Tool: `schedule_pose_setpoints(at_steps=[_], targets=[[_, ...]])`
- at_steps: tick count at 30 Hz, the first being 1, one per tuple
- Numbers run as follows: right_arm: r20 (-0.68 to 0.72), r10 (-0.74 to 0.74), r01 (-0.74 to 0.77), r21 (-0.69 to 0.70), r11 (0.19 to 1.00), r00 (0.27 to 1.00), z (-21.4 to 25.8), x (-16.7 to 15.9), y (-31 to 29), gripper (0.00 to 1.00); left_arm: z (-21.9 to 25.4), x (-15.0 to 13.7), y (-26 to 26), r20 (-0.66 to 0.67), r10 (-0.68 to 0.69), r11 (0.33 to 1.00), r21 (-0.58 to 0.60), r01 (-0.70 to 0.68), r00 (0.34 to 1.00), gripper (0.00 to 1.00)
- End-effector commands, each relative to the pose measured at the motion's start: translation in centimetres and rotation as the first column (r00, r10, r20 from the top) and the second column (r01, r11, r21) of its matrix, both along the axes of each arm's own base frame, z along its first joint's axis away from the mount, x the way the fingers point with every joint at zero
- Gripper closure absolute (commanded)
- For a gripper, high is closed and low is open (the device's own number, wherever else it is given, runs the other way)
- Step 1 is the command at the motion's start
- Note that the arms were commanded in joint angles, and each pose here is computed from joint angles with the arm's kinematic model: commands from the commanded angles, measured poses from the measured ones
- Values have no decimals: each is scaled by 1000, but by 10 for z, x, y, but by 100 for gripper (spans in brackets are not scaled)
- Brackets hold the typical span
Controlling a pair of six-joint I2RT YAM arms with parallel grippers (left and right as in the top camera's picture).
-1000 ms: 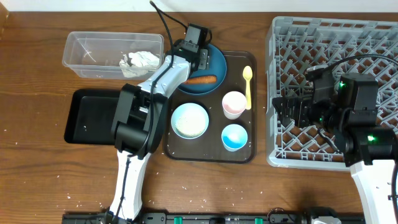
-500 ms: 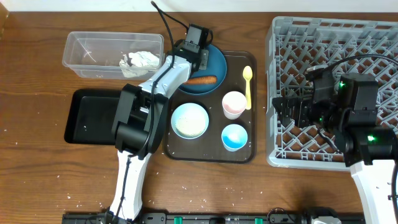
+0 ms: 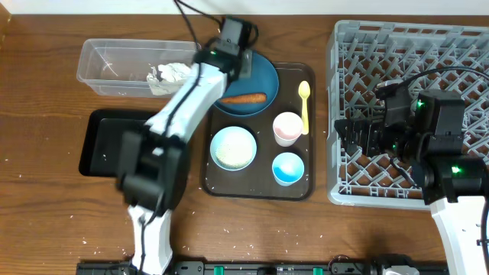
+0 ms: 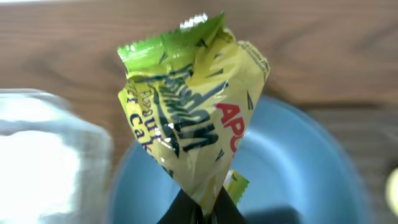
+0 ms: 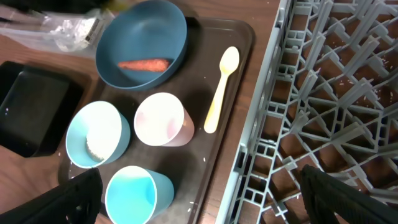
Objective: Sort waste into correct bins and load items into the dishwasher rack
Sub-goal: 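Carry the wrapper with the left gripper and release it into the clear bin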
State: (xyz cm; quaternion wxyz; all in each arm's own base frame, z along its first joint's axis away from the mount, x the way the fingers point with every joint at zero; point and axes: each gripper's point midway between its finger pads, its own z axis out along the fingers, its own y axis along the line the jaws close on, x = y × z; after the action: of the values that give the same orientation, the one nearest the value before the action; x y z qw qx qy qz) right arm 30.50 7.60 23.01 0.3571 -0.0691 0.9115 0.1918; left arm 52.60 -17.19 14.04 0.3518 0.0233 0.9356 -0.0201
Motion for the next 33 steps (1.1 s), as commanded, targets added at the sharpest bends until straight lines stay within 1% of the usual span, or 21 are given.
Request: schedule_pose_setpoints(at_steps=[1,4,7,9,13,14,16,17,18,19,20,21,23,24,26,28,30,33], targets=[[17,5,-5,0,1000,1000,7,2,2,1,57,-8,19,84,60,998,-10,-60,995,94],[17,5,-5,0,1000,1000,7,2,2,1,64,-14,48,82,130,990,50,-134,988,94],[19,5,-5,0,1000,1000,7,2,2,1,52,-15,84,46,225,968,101,-229,973,94],[21,5,-5,0,1000,1000,8,2,2,1,36,-14,108,7,290,952,106,-289,957,94],[21,5,-5,0,1000,1000,8,2,2,1,7,-13,153,-54,434,899,87,-429,899,94],[21,5,-5,0,1000,1000,8,2,2,1,-1,-12,162,-71,458,888,79,-453,886,94],[21,5,-5,0,1000,1000,8,2,2,1,-13,-11,171,-107,463,887,59,-459,880,93],[22,5,-5,0,1000,1000,8,2,2,1,-15,-11,172,-118,461,887,50,-458,880,90],[22,5,-5,0,1000,1000,8,2,2,1,-16,-12,173,-128,457,889,41,-456,880,83],[23,5,-5,0,1000,1000,8,3,2,1,-17,-12,173,-133,452,892,36,-451,882,69],[25,5,-5,1,1000,1000,8,3,2,1,-16,-11,174,-130,451,892,37,-450,883,51],[26,5,-5,1,1000,1000,8,3,2,1,-15,-10,173,-124,446,895,37,-445,887,44],[29,5,-5,1,1000,1000,9,4,2,1,-13,-9,173,-120,445,895,35,-444,888,37],[29,5,-5,0,1000,1000,9,4,2,1,-13,-9,172,-122,442,897,33,-442,889,34],[29,5,-5,0,1000,1000,9,4,2,1,-14,-9,169,-127,428,903,33,-428,895,31],[27,5,-5,0,1000,1000,9,3,2,1,-14,-9,159,-144,368,929,22,-369,918,30],[28,5,-5,1,1000,1000,9,3,2,1,-9,-10,142,-156,273,961,-10,-278,949,30],[29,5,-5,0,1000,1000,9,4,2,2,8,-13,109,-136,91,995,-34,-96,987,30]])
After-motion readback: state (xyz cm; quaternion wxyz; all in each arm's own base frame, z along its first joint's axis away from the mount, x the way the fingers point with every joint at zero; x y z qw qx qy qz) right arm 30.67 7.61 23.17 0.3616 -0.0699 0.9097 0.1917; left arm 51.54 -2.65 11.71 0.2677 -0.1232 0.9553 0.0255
